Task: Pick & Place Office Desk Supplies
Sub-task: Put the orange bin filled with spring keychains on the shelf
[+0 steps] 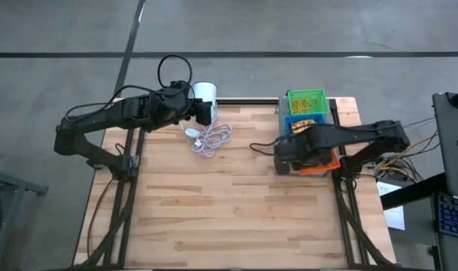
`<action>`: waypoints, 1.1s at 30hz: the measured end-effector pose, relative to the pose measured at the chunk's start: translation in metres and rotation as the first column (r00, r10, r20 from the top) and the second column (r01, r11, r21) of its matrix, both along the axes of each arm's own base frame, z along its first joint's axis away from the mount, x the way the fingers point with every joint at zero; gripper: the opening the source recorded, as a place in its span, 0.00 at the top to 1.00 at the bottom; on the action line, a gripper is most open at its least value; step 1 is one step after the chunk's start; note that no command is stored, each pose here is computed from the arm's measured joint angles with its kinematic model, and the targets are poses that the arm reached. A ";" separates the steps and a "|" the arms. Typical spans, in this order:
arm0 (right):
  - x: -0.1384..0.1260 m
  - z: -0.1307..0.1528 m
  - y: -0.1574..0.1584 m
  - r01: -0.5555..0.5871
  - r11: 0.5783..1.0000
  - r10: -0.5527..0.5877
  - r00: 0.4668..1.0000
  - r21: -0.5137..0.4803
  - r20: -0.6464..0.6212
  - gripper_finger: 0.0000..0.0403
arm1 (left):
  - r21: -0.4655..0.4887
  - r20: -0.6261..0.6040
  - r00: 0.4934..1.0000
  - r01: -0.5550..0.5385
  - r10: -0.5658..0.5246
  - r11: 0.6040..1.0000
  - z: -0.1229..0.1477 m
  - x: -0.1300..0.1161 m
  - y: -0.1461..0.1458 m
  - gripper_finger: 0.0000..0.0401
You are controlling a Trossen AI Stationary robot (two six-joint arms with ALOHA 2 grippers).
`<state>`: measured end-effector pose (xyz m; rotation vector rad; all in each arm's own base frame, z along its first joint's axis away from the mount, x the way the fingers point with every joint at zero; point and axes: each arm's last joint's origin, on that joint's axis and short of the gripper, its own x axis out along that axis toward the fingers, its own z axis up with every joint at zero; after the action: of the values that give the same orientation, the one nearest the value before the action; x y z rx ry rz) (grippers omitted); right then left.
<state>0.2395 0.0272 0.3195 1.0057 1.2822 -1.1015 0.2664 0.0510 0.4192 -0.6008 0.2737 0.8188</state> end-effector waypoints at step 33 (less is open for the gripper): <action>0.022 0.008 -0.026 0.049 0.996 -0.046 0.998 -0.075 0.039 0.97 | 0.001 -0.002 1.000 0.001 -0.001 1.000 0.000 0.000 0.000 0.47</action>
<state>0.2616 0.0010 0.3274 1.0000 1.1834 -1.1543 0.2664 0.0509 0.4191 -0.5992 0.2752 0.8181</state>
